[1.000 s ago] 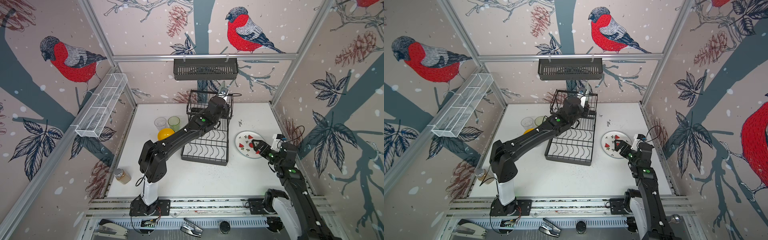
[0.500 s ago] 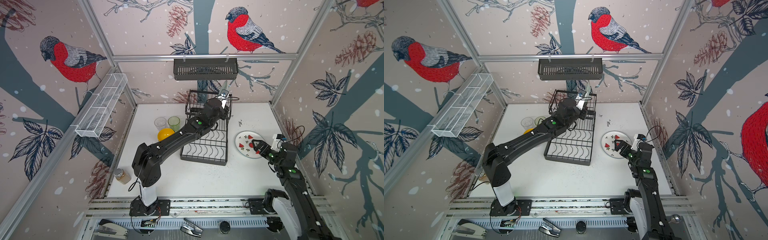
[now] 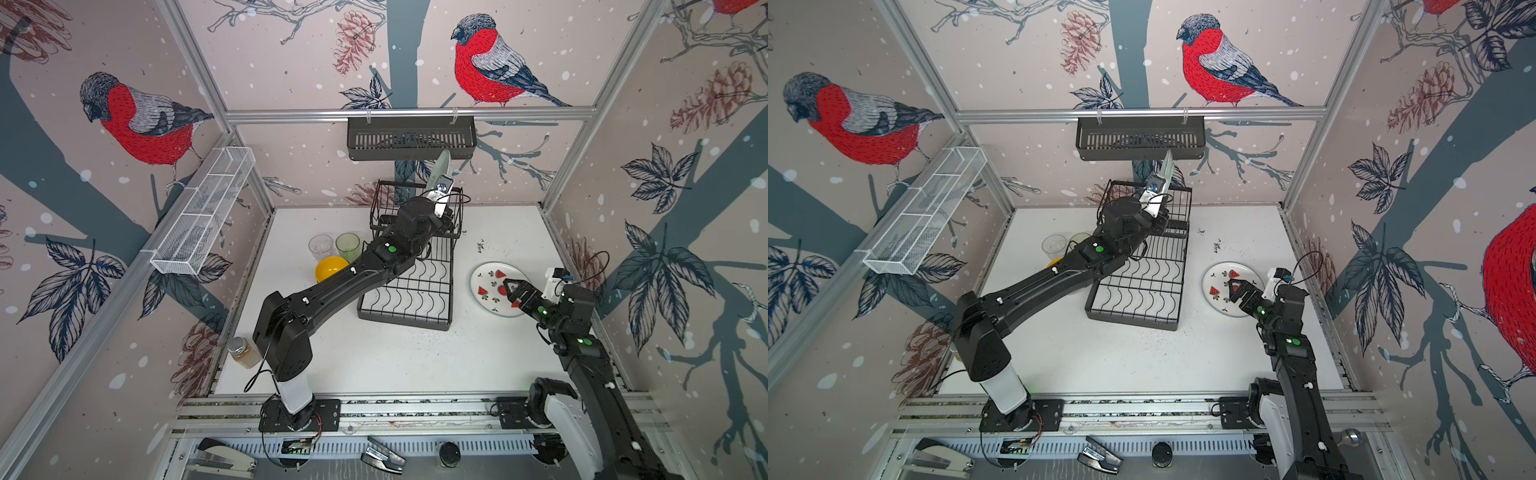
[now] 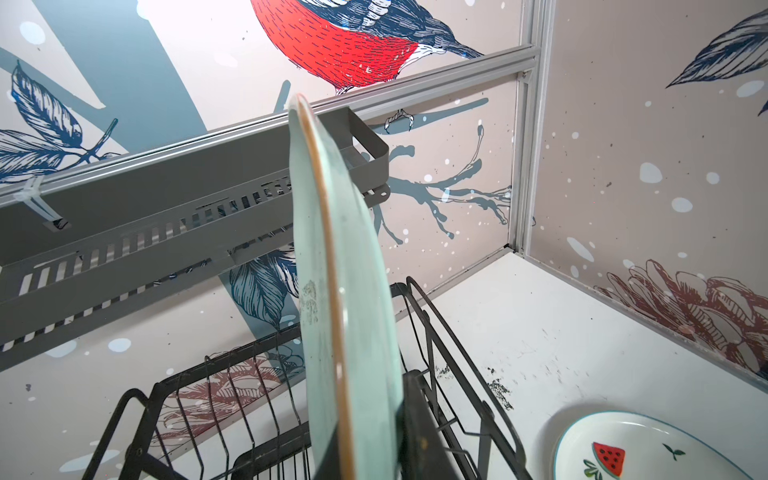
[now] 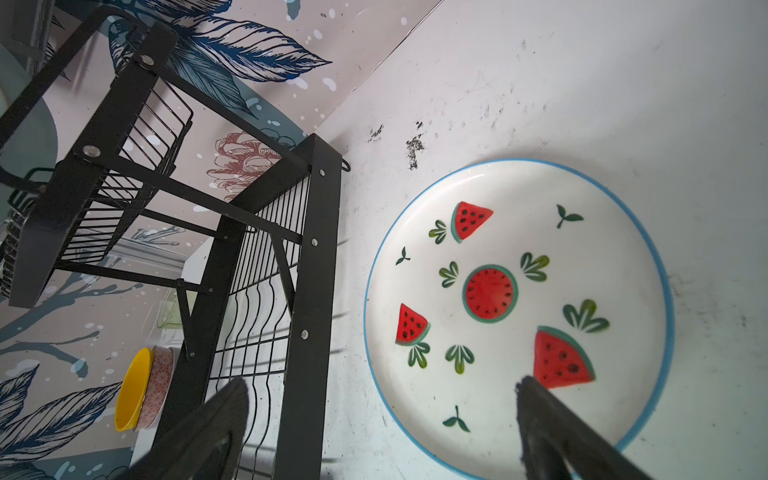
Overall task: Unload the mixed dishes from the dish rack
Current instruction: 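Close the left gripper on the pale green plate rim, then lift the pale green plate out of the rack and lower it toward the right gripper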
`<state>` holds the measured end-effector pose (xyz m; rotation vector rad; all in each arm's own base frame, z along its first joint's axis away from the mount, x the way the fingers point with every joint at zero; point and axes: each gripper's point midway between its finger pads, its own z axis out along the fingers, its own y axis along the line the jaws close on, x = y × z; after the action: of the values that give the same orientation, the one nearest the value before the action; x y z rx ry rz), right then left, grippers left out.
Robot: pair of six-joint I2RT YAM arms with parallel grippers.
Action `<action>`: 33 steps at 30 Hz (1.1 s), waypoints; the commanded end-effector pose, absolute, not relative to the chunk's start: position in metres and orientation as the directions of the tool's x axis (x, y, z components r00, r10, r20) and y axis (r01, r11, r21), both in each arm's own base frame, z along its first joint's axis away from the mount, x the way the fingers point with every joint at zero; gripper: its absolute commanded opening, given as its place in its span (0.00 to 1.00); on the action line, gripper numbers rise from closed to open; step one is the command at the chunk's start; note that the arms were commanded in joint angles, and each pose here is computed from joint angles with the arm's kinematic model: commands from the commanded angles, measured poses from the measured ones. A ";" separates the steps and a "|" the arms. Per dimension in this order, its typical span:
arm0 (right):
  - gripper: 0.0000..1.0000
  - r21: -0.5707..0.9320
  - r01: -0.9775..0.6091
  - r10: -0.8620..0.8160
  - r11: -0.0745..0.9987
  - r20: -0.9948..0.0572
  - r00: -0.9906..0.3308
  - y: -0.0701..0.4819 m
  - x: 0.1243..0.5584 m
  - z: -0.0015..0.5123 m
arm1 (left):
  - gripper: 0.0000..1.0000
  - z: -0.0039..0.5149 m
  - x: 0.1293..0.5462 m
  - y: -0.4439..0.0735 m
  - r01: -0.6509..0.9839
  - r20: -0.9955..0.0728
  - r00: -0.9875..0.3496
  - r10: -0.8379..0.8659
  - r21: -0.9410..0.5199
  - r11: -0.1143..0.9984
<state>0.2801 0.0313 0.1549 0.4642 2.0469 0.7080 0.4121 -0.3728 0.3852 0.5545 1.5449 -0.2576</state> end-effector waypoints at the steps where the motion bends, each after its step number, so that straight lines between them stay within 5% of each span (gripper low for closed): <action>1: 1.00 0.649 0.039 0.568 0.760 -0.634 -0.525 0.033 0.282 0.160 | 0.00 0.439 0.407 -0.366 0.467 -0.983 0.172 0.056 0.132 0.874; 17: 0.99 0.662 0.043 0.581 0.749 -0.623 -0.524 0.033 0.283 0.165 | 0.00 0.455 0.385 -0.364 0.489 -0.977 0.212 0.026 0.129 0.863; 33: 0.99 0.696 -0.002 0.592 0.718 -0.611 -0.526 0.041 0.282 0.199 | 0.00 0.458 0.293 -0.367 0.477 -0.960 0.280 0.031 0.167 0.863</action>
<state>0.2843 0.0360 0.1926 0.4621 2.0028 0.7714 0.3063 -0.3827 0.4076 0.6277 1.3971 -0.2523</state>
